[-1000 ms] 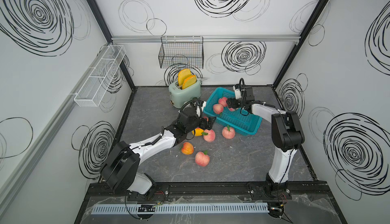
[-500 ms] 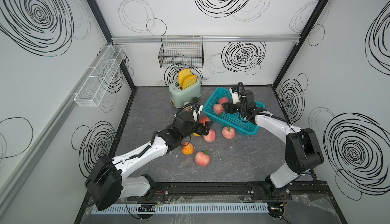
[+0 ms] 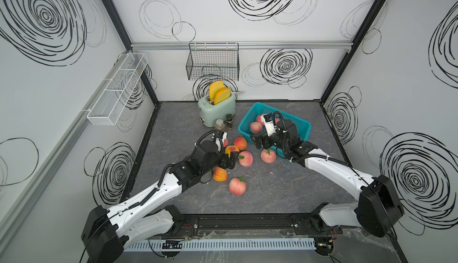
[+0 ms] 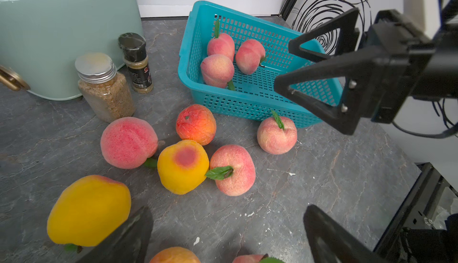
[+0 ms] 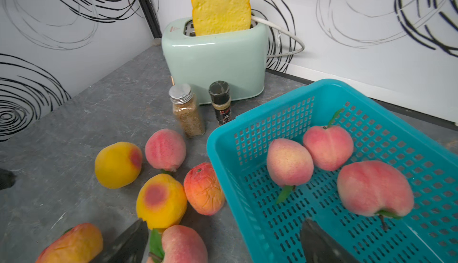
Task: Put the peaches into the basket
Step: Pick up the peach from the center of the board.
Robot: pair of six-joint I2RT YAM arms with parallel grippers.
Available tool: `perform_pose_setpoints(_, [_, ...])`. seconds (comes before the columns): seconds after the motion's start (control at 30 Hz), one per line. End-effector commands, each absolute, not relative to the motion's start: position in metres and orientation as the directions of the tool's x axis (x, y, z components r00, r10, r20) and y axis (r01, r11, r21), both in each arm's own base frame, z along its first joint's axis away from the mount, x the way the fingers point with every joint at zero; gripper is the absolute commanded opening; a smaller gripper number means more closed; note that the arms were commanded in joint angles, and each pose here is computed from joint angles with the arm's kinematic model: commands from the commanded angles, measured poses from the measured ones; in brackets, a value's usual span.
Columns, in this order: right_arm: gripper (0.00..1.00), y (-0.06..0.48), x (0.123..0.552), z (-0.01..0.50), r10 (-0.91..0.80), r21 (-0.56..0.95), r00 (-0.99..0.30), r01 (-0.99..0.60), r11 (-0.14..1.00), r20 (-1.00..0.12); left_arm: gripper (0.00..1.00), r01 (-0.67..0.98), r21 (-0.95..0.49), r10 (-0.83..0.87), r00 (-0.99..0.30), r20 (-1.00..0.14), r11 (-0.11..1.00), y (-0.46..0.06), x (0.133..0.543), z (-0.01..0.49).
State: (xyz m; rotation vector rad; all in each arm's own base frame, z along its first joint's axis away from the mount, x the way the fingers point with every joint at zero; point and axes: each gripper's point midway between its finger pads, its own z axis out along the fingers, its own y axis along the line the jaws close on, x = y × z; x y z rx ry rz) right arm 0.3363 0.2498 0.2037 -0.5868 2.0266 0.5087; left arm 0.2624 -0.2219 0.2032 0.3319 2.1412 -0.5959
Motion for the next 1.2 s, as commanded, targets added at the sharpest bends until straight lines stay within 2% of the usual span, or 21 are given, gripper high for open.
perform_pose_setpoints(0.0, [1.00, 0.253, 0.322, 0.207, -0.180, 0.137, -0.443, -0.594, 0.793, -0.878, 0.98, 0.403, -0.300, 0.015, -0.617, -0.787, 0.864, -0.214, 0.254, 0.194])
perform_pose_setpoints(0.73, [0.99, 0.274, 0.257, 0.181, -0.231, 0.155, -0.449, -0.672, 0.724, -0.863, 0.98, 0.314, -0.320, -0.009, -0.700, -0.714, 0.894, -0.191, 0.232, 0.143])
perform_pose_setpoints(1.17, [0.99, 0.290, 0.238, 0.155, -0.252, 0.175, -0.450, -0.714, 0.678, -0.856, 0.98, 0.253, -0.319, -0.048, -0.711, -0.702, 0.913, -0.180, 0.239, 0.123])
